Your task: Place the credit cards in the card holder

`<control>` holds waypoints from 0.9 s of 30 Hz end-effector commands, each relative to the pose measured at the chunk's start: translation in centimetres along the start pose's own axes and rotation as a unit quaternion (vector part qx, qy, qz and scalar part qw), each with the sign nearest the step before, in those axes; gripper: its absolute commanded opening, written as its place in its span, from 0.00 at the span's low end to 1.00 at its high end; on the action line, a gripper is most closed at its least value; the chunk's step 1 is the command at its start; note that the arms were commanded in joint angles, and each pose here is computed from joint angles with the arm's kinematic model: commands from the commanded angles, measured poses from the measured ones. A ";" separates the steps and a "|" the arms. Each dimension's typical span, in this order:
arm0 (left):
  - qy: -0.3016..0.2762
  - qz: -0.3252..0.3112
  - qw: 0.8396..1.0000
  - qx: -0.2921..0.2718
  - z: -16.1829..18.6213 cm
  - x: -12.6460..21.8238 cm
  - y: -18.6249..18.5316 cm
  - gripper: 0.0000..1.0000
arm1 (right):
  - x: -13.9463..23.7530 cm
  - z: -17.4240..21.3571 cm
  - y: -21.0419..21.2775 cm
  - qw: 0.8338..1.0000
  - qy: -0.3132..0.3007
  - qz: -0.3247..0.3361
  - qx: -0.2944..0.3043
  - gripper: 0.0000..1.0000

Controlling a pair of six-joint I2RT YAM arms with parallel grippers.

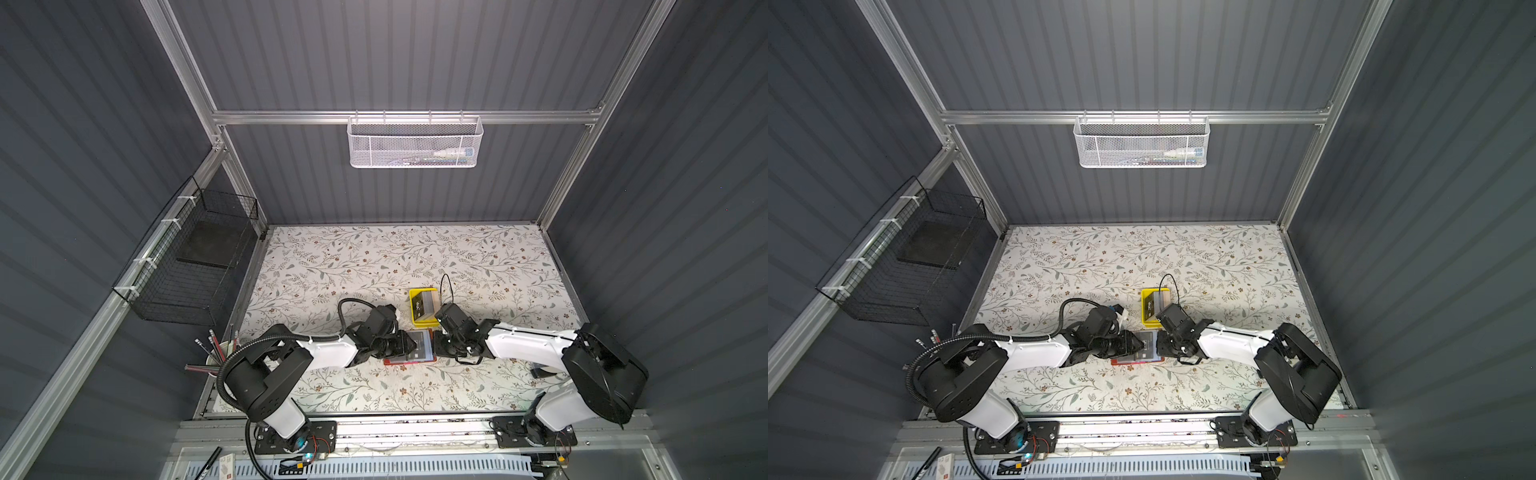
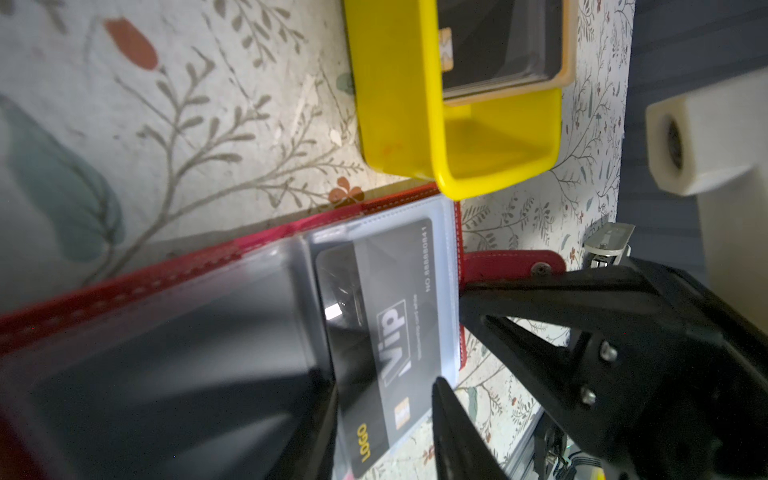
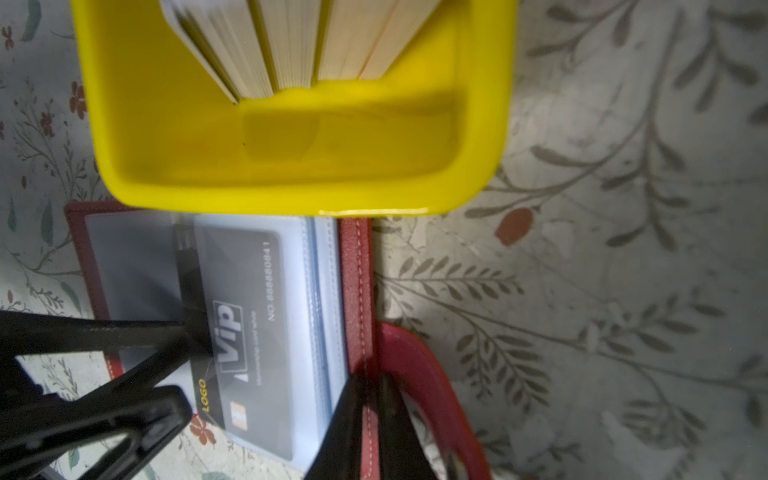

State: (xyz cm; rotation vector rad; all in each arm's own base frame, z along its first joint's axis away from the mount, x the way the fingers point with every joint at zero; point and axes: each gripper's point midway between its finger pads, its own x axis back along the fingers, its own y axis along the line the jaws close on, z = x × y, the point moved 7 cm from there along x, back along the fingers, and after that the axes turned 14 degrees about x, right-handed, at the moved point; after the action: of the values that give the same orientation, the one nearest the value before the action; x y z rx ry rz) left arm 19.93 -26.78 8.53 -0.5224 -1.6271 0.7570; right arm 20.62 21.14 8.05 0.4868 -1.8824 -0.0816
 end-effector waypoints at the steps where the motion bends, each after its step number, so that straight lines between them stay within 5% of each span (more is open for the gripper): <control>1: 0.015 0.003 1.000 0.006 0.0 -0.6 -0.2 0.38 | -0.3 0.0 0.0 1.000 0.007 0.002 0.005 0.13; 27: 0.018 0.012 1.000 -0.015 0.3 0.6 -0.8 0.36 | -0.2 0.1 -0.1 1.000 0.015 0.010 0.009 0.13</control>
State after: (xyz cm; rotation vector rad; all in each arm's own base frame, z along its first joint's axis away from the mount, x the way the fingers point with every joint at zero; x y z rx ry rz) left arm 19.86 -27.39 8.73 -0.5575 -1.5858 0.7614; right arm 20.64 21.04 8.05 0.4861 -1.8806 -0.0728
